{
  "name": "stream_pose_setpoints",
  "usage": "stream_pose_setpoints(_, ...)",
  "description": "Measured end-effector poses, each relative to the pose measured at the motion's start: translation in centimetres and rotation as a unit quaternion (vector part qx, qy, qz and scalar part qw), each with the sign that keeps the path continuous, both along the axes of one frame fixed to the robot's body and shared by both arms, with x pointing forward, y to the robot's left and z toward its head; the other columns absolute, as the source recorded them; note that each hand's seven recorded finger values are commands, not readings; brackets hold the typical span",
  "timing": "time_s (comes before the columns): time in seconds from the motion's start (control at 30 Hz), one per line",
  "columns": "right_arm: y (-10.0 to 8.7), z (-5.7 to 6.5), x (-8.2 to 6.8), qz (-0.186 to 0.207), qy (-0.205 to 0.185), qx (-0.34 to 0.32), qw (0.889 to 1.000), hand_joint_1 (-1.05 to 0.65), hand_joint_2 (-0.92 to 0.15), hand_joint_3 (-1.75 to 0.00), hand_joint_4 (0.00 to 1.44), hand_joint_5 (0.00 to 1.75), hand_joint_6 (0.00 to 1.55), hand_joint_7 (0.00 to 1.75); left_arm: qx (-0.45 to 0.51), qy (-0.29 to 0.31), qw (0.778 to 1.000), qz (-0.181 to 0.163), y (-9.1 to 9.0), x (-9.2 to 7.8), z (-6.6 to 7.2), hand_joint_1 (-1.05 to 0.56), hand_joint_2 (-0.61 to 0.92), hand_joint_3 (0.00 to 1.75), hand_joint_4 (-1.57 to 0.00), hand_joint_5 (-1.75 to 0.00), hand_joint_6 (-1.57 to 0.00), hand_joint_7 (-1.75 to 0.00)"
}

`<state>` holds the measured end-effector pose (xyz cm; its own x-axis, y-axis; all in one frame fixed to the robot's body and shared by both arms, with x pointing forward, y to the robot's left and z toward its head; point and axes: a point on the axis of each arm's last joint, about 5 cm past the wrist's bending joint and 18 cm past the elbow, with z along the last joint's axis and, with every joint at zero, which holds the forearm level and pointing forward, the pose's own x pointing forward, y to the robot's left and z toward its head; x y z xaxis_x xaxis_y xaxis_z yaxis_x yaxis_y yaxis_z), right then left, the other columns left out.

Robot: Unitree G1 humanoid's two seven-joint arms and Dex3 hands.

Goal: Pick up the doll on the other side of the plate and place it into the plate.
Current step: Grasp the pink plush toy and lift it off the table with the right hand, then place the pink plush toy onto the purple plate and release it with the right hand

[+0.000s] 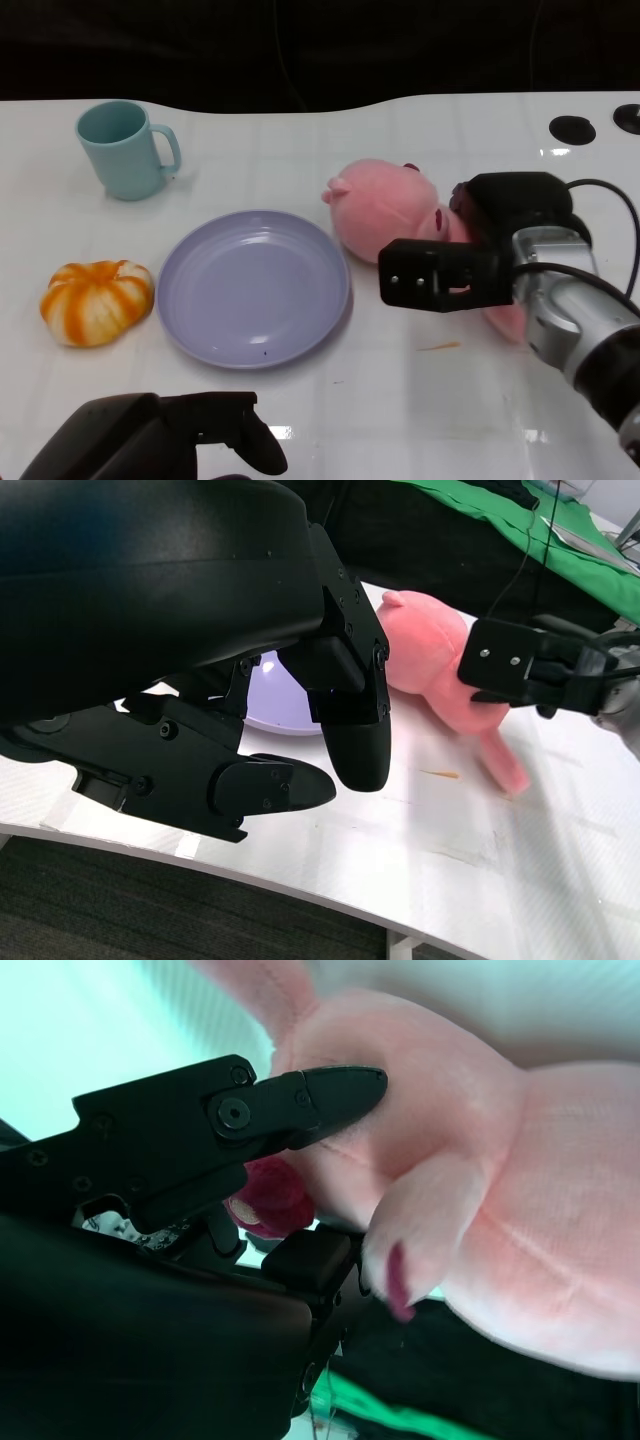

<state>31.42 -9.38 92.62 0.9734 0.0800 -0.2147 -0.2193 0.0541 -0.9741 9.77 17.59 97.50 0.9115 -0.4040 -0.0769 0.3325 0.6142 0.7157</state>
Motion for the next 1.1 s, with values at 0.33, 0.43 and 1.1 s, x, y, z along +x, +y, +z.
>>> stream_pose_setpoints(0.33,-1.6,1.0,-0.2,0.011,-0.042,0.043,0.998,-0.33,-0.91,-0.37,0.89,1.75,1.13,0.21,-0.004,-0.010,1.000,-0.014,0.0,0.4,-0.1,-0.21,0.90,0.41,-0.63,-1.65,-0.73,-0.89)
stream_pose_setpoints(0.43,-1.1,1.7,-0.4,0.028,-0.060,0.054,0.996,-0.32,-0.92,-0.32,0.90,1.75,0.99,0.54,-0.005,-0.007,1.000,-0.017,-0.1,0.4,-0.2,-0.21,0.90,0.42,-0.64,-1.65,-0.73,-0.88)
stream_pose_setpoints(1.1,3.2,5.1,-1.1,0.182,-0.181,0.150,0.955,-0.32,-0.82,-0.29,0.99,1.75,0.70,1.74,0.004,-0.010,1.000,-0.019,-0.3,0.6,-0.5,-0.22,0.88,0.46,-0.62,-1.67,-0.74,-0.85)
